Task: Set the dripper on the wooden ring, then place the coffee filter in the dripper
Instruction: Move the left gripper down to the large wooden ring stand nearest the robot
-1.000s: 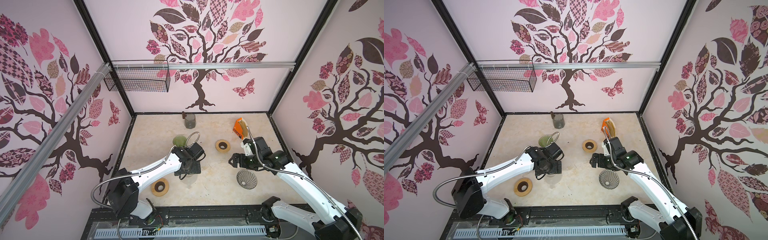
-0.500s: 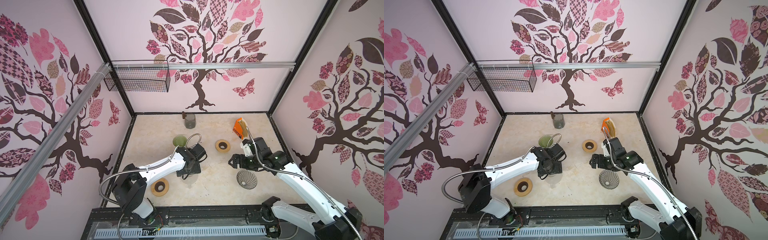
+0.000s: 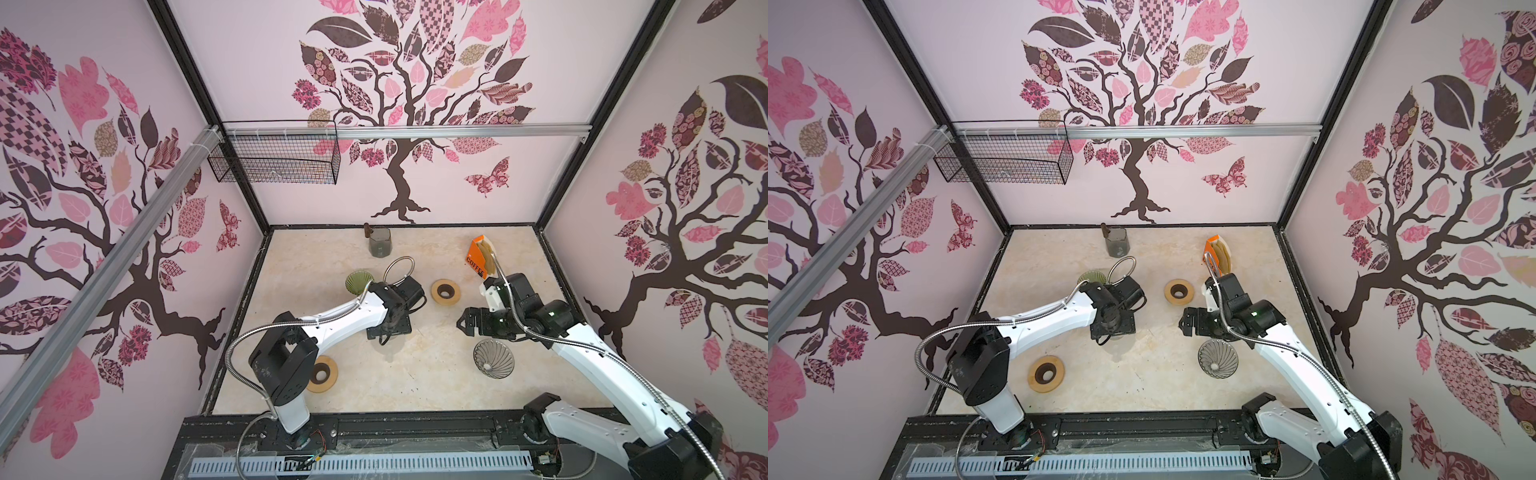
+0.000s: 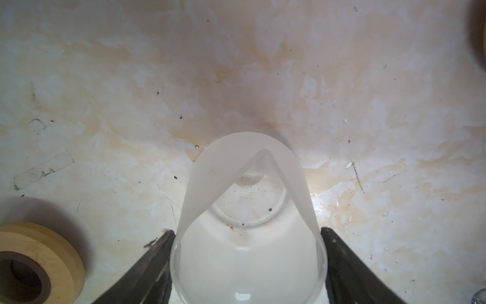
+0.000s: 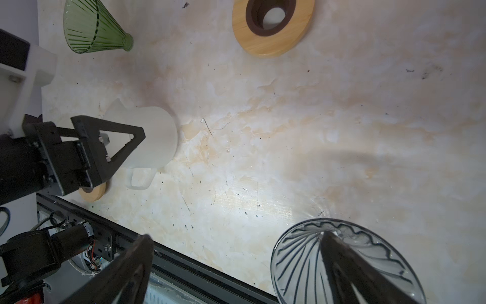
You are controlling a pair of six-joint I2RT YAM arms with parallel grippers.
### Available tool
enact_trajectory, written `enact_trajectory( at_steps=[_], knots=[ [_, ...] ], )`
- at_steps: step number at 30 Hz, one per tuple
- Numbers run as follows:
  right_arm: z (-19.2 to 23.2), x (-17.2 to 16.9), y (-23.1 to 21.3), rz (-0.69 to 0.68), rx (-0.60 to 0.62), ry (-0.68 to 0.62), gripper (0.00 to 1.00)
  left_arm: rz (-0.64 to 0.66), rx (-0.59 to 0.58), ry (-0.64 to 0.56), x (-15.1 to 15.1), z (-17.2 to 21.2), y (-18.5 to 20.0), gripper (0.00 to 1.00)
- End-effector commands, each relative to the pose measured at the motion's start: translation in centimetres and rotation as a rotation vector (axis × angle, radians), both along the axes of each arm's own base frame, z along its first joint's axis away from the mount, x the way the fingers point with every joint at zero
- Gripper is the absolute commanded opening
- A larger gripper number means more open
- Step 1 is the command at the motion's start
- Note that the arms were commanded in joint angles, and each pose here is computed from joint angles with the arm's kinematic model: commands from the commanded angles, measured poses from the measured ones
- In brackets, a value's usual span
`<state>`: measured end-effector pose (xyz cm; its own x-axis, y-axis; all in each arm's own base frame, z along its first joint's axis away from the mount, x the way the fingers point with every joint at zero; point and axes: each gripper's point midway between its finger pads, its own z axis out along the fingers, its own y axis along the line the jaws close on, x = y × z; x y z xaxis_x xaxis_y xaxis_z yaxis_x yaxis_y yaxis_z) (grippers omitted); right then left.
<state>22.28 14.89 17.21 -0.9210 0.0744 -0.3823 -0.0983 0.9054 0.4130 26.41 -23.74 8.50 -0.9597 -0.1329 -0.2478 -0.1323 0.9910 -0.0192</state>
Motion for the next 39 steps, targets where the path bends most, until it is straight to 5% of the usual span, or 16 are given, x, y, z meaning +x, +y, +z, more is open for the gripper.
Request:
enact_trajectory(
  at_steps=[1, 15, 27, 32, 39],
  knots=[
    [1.4, 0.5, 0.1, 0.016, -0.008, -0.037, 1.0, 0.0, 0.058, 0.026, 1.1, -1.4, 0.6, 0.79],
    [1.4, 0.8, 0.3, 0.019, -0.009, -0.036, 1.0, -0.044, 0.02, -0.012, 2.6, 1.0, 0.1, 0.87],
    [1.4, 1.2, 0.6, 0.019, -0.006, -0.034, 1.0, -0.119, -0.143, -0.17, 1.7, 9.2, -0.8, 0.97],
    [1.9, 1.5, 0.6, 0.015, -0.004, -0.045, 1.0, -0.049, -0.205, -0.231, 0.1, 12.3, 1.9, 0.97],
    [1.8, 1.4, 0.9, 0.02, 0.009, -0.032, 1.0, 0.19, -0.289, -0.204, -4.6, 11.8, 9.2, 0.97]
  ],
)
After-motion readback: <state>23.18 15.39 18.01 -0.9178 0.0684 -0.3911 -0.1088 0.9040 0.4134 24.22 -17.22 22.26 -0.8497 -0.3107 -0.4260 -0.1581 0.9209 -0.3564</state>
